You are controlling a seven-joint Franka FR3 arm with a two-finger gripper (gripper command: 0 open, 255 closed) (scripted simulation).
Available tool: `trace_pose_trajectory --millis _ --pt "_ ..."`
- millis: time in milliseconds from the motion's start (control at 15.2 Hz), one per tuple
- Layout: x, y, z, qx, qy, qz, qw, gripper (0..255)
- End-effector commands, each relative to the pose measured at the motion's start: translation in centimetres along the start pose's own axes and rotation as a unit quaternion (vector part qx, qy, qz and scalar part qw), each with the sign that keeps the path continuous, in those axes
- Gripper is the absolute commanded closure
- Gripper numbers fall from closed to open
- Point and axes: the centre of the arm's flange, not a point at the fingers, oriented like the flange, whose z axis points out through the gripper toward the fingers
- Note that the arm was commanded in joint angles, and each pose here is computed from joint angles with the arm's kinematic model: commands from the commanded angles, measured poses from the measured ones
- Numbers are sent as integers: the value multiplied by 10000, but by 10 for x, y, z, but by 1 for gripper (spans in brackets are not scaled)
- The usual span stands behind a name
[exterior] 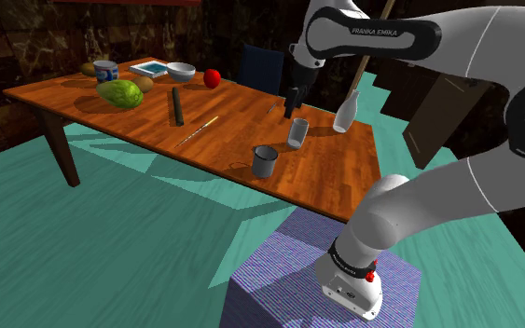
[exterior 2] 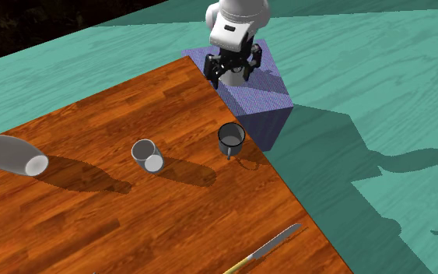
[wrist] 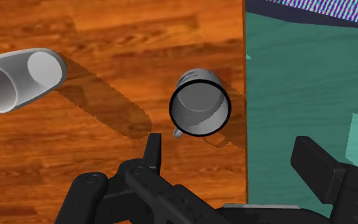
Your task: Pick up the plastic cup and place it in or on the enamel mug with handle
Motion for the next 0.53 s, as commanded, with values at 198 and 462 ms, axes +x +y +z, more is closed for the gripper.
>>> trace_pose_trajectory --millis 198,462 --pt "10 61 33 110 -135 3 9998 0" --pt "18 108 61 200 -243 7 9995 0"
